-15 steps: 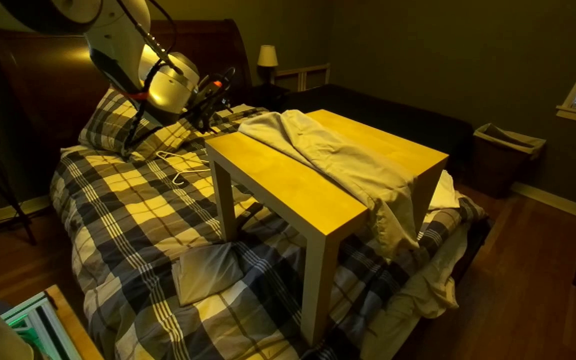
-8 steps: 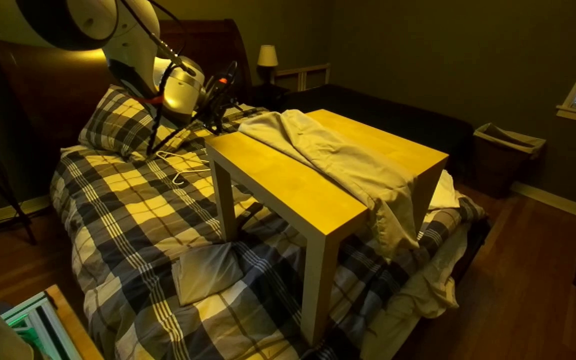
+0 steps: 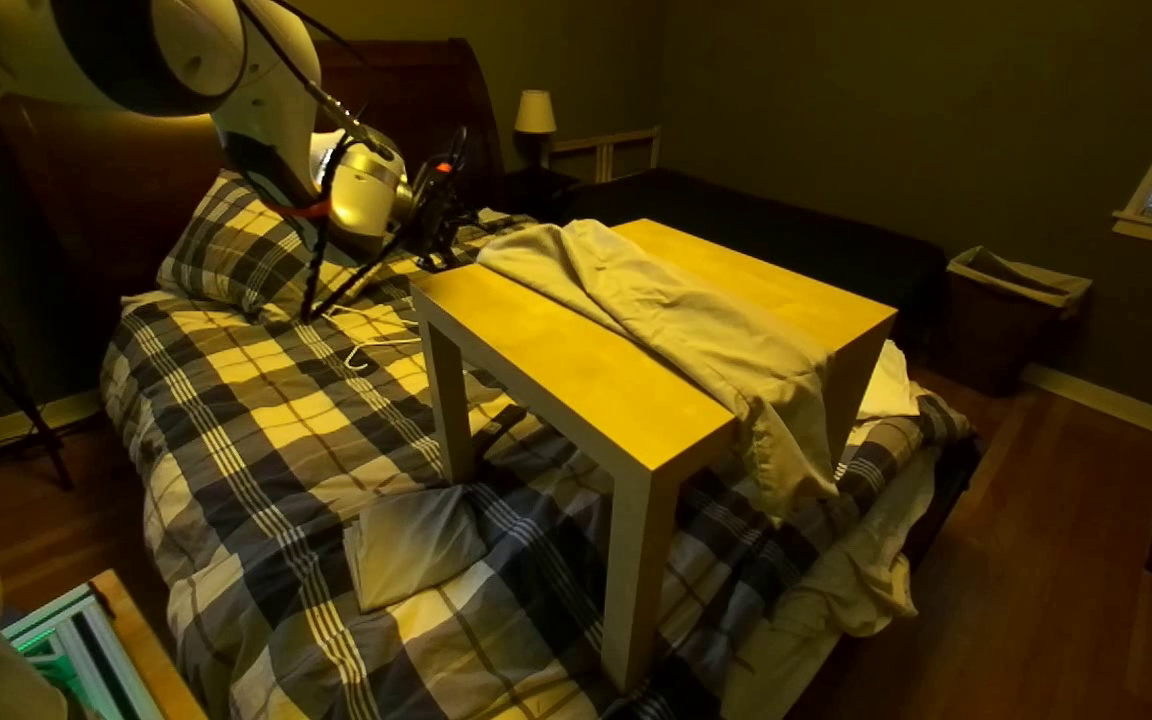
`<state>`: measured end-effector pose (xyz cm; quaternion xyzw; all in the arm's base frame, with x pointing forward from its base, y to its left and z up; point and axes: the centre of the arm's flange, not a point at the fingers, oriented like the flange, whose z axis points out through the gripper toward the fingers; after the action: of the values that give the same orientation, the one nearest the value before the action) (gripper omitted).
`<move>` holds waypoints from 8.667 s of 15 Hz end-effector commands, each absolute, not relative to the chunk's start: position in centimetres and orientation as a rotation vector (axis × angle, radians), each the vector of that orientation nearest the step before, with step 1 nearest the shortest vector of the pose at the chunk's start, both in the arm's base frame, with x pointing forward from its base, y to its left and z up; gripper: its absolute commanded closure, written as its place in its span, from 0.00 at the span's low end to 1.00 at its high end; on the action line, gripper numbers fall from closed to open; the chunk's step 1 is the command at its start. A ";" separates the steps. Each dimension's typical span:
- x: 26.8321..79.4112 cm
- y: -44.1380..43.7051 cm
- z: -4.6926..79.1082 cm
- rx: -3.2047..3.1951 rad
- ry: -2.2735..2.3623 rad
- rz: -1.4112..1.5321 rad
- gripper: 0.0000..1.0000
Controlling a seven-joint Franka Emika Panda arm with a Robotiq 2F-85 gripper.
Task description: Fold the bed sheet
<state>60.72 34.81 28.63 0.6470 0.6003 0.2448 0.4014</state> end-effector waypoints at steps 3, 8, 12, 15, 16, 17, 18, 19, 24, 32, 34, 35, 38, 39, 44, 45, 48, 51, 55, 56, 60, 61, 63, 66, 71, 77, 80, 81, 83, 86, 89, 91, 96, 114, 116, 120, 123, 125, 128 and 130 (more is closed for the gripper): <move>61.5 35.3 27.7 1.583 1.496 0.632 0.66; 61.8 35.3 28.1 1.593 1.483 0.647 1.00; 62.3 35.6 30.3 1.662 1.436 0.726 1.00; 63.3 36.7 32.9 1.709 1.394 0.819 1.00; 63.6 37.4 33.6 1.709 1.390 0.848 1.00; 63.9 38.2 34.1 1.705 1.394 0.872 1.00; 64.0 39.0 34.6 1.701 1.399 0.897 1.00; 64.2 40.0 34.9 1.698 1.415 0.923 1.00; 64.0 44.2 34.7 1.692 1.489 1.021 1.00; 65.3 45.8 38.2 1.726 1.452 1.236 1.00; 66.0 44.3 41.1 1.764 1.351 1.284 1.00; 66.2 43.5 42.4 1.785 1.304 1.305 1.00; 66.2 39.7 46.6 1.846 1.123 1.365 1.00; 66.1 38.2 47.9 1.860 1.053 1.378 1.00; 64.5 29.4 52.8 1.969 0.728 1.363 1.00; 64.1 27.9 53.0 1.985 0.676 1.346 1.00; 62.6 23.9 52.4 2.011 0.537 1.242 1.00; 65.9 24.6 52.9 1.985 0.558 1.256 0.98; 64.7 23.8 52.6 1.996 0.552 1.239 0.98; 64.6 23.8 52.6 1.996 0.551 1.239 0.98; 64.9 21.9 53.3 1.936 0.474 1.186 1.00; 64.8 20.5 54.0 1.928 0.418 1.169 1.00; 64.6 18.1 55.1 1.912 0.318 1.123 1.00; 63.7 14.7 56.4 1.883 0.181 1.030 1.00; 61.7 9.4 56.2 1.867 -0.019 0.873 1.00; 58.3 2.9 52.8 1.886 -0.231 0.679 1.00; 56.9 -0.1 48.9 1.920 -0.271 0.609 1.00; 56.3 -1.0 47.5 1.953 -0.276 0.591 1.00; 55.3 -3.1 44.0 1.996 -0.287 0.547 1.00; 54.1 -5.7 39.4 2.096 -0.269 0.485 1.00; 53.2 -7.9 35.8 2.253 -0.263 0.434 1.00; 53.0 -8.8 34.5 2.341 -0.279 0.426 1.00; 53.0 -9.7 34.6 2.454 -0.282 0.404 0.71; 61.3 -4.3 46.8 2.199 -0.640 0.650 0.00; 62.1 -4.5 45.7 2.192 -0.646 0.630 0.00; 61.9 -4.3 46.9 2.191 -0.647 0.650 0.00; 64.6 -3.9 45.6 2.148 -0.788 0.539 0.00; 66.0 -3.6 44.2 2.116 -0.869 0.476 0.00; 67.6 -3.1 42.0 2.104 -0.957 0.411 0.00; 68.9 -2.8 40.8 2.141 -1.043 0.393 0.00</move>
<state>65.59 -3.28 42.26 0.8334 -0.3569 0.1691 0.3867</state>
